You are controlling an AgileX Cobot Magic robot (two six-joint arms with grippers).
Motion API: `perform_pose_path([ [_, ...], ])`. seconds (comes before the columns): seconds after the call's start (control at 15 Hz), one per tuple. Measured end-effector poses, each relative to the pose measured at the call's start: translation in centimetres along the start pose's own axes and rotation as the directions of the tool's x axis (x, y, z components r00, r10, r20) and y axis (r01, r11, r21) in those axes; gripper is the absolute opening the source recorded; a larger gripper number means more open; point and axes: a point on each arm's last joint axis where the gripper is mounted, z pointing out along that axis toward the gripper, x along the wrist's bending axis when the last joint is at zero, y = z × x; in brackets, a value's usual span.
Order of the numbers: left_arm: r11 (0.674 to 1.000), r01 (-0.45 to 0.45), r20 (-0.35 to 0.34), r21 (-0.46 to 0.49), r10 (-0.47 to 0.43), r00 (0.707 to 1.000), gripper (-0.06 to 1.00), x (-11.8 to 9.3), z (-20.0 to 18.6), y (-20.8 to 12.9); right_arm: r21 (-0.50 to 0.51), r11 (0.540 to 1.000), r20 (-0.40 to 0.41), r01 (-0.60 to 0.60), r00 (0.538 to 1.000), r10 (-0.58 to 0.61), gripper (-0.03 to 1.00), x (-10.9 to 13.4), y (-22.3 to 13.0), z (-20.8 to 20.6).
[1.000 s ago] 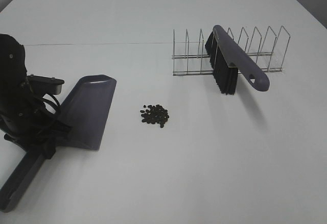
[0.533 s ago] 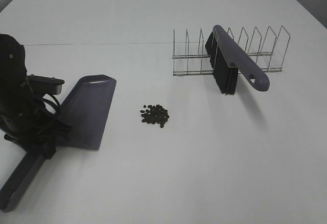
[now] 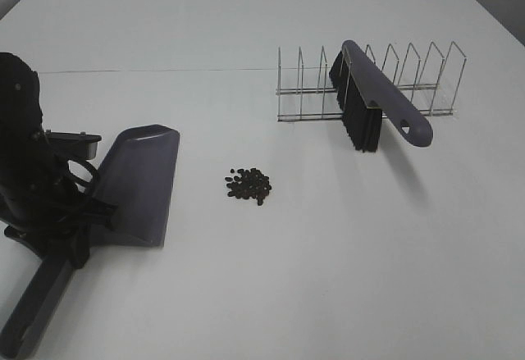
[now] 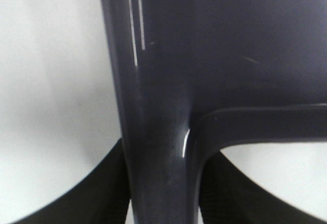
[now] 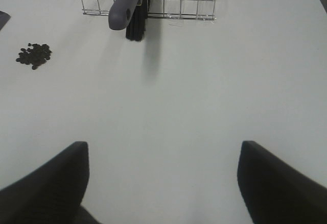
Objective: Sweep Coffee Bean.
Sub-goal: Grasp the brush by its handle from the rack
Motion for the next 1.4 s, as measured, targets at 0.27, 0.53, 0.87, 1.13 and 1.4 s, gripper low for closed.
perform_pose_path([
  [0.27, 0.999, 0.039, 0.017, 0.011, -0.04, 0.999, 0.34, -0.2, 0.0, -0.1, 0.004, 1.0, 0.019, 0.017, 1.0, -0.017, 0.71, -0.2, 0.1, 0.1],
  [0.53, 0.999, 0.049, 0.02, 0.012, -0.049, 0.999, 0.34, -0.2, 0.0, -0.1, 0.283, 0.957, 0.021, -0.072, 0.997, 0.069, 0.77, 0.0, 5.1, 3.3],
  [0.87, 0.998, 0.037, 0.022, -0.051, -0.036, 0.999, 0.34, -0.2, -1.6, -0.3, 0.493, 0.862, 0.0, -0.115, 0.991, 0.132, 0.8, 0.7, 12.3, 9.9],
  [1.13, 0.991, 0.013, 0.013, -0.132, -0.011, 1.0, 0.34, -0.2, -4.0, -0.7, 0.615, 0.784, -0.004, -0.082, 0.994, 0.107, 0.8, 1.0, 15.7, 16.1],
  [1.4, 0.993, 0.006, 0.004, -0.116, -0.006, 1.0, 0.34, -0.1, -4.1, -0.9, 0.671, 0.741, -0.044, -0.032, 0.996, 0.083, 0.8, 1.5, 21.1, 23.6],
])
